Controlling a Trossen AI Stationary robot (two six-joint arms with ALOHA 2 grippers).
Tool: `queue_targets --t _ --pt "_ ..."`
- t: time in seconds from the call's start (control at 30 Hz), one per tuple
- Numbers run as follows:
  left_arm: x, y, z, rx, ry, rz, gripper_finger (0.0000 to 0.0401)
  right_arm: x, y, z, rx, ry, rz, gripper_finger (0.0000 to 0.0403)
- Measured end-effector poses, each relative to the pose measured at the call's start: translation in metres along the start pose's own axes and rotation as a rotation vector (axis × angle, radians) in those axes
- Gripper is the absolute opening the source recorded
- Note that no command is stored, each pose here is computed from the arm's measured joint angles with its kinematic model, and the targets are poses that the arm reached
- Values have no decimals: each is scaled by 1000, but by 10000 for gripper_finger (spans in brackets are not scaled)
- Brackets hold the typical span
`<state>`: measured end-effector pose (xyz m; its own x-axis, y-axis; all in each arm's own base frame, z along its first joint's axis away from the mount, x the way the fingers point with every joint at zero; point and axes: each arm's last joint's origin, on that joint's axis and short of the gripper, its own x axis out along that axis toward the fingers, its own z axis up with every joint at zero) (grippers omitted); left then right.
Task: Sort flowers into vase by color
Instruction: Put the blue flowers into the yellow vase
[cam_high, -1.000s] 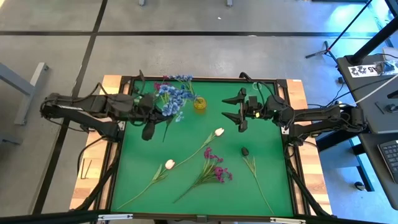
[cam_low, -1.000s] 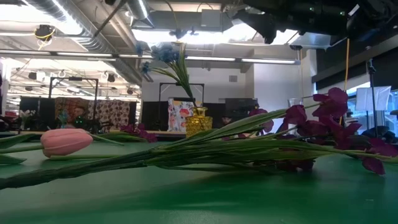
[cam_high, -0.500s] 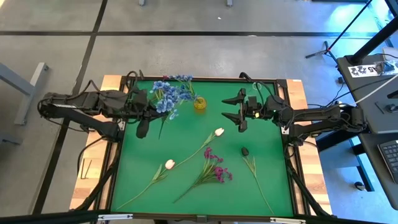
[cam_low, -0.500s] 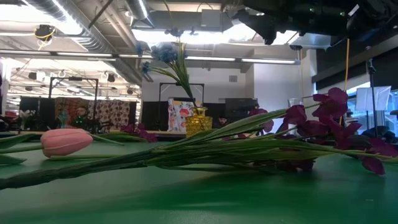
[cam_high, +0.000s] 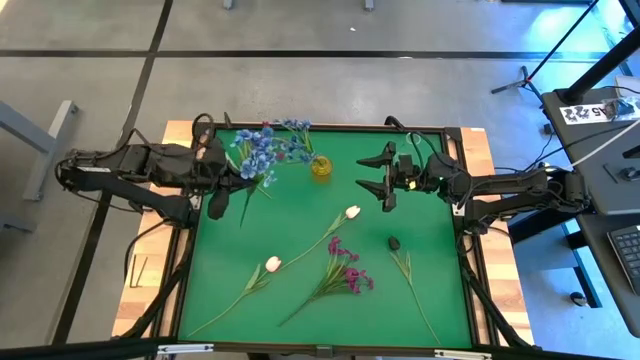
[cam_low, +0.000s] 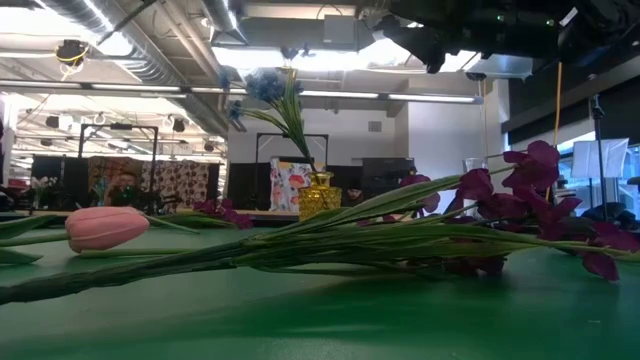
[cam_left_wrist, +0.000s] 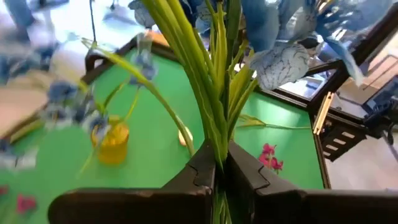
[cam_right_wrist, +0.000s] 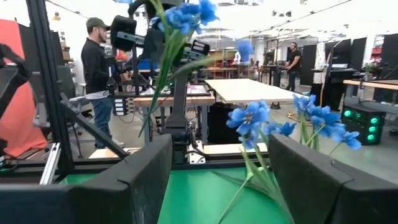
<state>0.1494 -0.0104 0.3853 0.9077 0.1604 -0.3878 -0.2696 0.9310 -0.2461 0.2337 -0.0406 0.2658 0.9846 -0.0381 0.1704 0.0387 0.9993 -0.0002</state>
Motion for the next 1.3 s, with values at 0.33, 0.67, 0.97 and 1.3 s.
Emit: queue_targets --t 0.33,0.67,0.97,1.3 --pt "18 -16 26 232 -240 -56 12 5 0 12 6 -51 3 264" --pt "63 -19 36 303 -293 -5 12 37 -2 20 14 -39 94 264" --pt "103 -7 43 297 -306 -83 12 74 -7 20 22 5 132 264" --pt "122 2 52 331 -393 -105 12 91 -9 19 59 36 141 264"
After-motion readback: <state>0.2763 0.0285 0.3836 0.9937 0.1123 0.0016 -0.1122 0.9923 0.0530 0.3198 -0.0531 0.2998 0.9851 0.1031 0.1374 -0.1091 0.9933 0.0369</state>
